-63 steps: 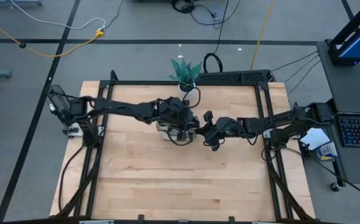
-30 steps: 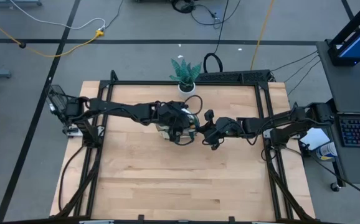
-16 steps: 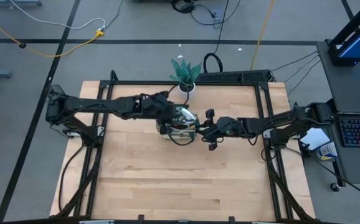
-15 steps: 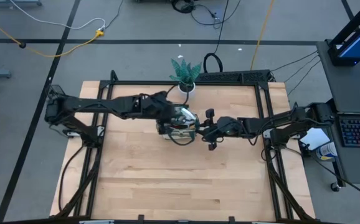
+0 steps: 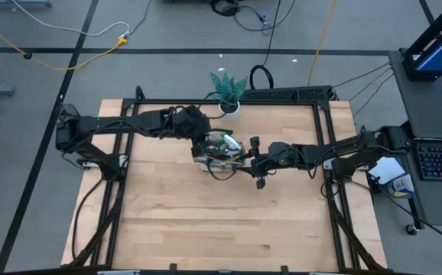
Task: Pick & Place Garden tools in Gardening bag
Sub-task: Adjust the backpack
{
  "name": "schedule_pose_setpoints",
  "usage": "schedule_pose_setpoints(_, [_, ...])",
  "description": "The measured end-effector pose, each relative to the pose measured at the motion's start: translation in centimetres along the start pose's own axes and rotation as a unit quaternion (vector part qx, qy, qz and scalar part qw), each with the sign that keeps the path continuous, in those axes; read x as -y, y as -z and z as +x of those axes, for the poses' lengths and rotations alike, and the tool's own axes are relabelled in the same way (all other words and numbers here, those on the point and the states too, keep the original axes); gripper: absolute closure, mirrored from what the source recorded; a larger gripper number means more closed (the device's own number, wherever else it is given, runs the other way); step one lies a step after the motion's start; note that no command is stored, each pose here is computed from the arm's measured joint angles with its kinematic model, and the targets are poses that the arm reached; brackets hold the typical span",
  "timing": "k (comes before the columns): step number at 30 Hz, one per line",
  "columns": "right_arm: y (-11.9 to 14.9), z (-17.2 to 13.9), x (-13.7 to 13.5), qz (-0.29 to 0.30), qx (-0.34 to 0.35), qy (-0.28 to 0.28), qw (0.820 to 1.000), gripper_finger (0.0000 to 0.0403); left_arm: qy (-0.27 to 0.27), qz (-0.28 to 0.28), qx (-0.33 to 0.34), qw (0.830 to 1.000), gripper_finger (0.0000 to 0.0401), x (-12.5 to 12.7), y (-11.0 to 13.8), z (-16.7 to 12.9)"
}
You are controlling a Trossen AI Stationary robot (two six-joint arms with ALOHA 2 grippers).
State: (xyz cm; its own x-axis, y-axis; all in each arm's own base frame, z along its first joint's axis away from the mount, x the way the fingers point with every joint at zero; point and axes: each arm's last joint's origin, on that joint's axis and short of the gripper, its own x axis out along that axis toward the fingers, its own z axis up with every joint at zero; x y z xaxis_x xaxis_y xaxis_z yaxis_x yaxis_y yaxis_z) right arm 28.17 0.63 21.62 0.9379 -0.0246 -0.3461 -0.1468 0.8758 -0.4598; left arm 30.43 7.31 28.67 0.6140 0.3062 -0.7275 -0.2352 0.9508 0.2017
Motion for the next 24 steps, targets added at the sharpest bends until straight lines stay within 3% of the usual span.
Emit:
schedule_pose_setpoints(8, [0.2,0.0,0.1,0.012,-0.005,-0.001,1.0,0.0257,0.076,-0.005,-0.028,0.997,0.0313,-1.1,0.8,3.2])
schedule_pose_setpoints(14, [0.1,0.0,0.1,0.005,-0.003,0.0,1.0,0.028,0.04,0.007,-0.021,0.999,0.0313,-1.4,0.6,4.2])
schedule_pose_setpoints(24, [0.2,0.0,0.1,0.006,-0.007,-0.001,1.0,0.0329,0.028,0.045,0.0,0.999,0.0313,-1.5,0.1,3.3])
